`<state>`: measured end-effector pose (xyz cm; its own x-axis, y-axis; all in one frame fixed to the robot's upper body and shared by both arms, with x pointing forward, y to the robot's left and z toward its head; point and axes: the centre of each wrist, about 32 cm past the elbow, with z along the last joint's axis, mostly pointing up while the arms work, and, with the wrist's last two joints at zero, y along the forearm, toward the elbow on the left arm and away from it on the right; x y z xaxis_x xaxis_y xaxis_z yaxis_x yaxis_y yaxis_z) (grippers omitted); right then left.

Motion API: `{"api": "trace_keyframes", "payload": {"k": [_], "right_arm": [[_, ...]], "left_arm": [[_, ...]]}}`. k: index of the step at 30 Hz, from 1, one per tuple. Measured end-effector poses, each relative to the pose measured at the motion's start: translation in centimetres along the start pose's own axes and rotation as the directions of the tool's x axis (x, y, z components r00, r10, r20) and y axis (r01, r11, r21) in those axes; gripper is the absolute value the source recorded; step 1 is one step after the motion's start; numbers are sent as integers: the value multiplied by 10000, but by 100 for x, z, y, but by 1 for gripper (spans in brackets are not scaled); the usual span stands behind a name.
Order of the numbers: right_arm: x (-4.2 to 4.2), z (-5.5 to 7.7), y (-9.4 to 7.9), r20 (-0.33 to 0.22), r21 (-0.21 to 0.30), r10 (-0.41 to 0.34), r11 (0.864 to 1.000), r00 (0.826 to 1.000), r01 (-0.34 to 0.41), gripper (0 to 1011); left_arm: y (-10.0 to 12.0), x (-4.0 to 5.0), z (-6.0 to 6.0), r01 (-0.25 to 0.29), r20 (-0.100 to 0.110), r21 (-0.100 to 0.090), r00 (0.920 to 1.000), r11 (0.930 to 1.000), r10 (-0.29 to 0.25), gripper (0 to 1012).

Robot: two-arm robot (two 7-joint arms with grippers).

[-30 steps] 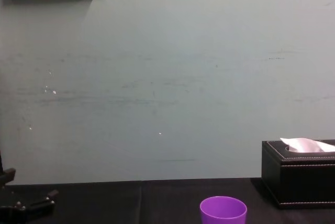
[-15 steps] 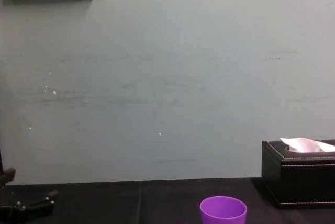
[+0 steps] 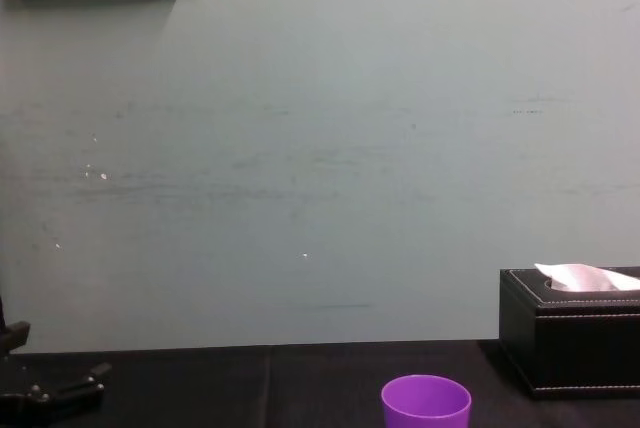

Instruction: Stack the three plastic cups sequentially using one hand.

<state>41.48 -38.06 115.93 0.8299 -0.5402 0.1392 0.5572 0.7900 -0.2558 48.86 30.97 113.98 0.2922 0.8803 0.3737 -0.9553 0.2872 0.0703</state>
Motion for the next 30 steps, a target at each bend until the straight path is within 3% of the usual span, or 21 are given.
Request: {"api": "trace_keyframes", "payload": {"k": [11, 30], "right_arm": [[-21, -61, 81, -285, -57, 182, 9998, 9994, -184, 1000], [47, -105, 284, -691, 10, 291, 9996, 9972, -291, 1000]], "left_arm": [[0, 0, 0, 1, 0, 1, 10000, 10000, -1, 1012], [0, 0, 0, 1, 1, 1, 10000, 10000, -1, 1011]]}}
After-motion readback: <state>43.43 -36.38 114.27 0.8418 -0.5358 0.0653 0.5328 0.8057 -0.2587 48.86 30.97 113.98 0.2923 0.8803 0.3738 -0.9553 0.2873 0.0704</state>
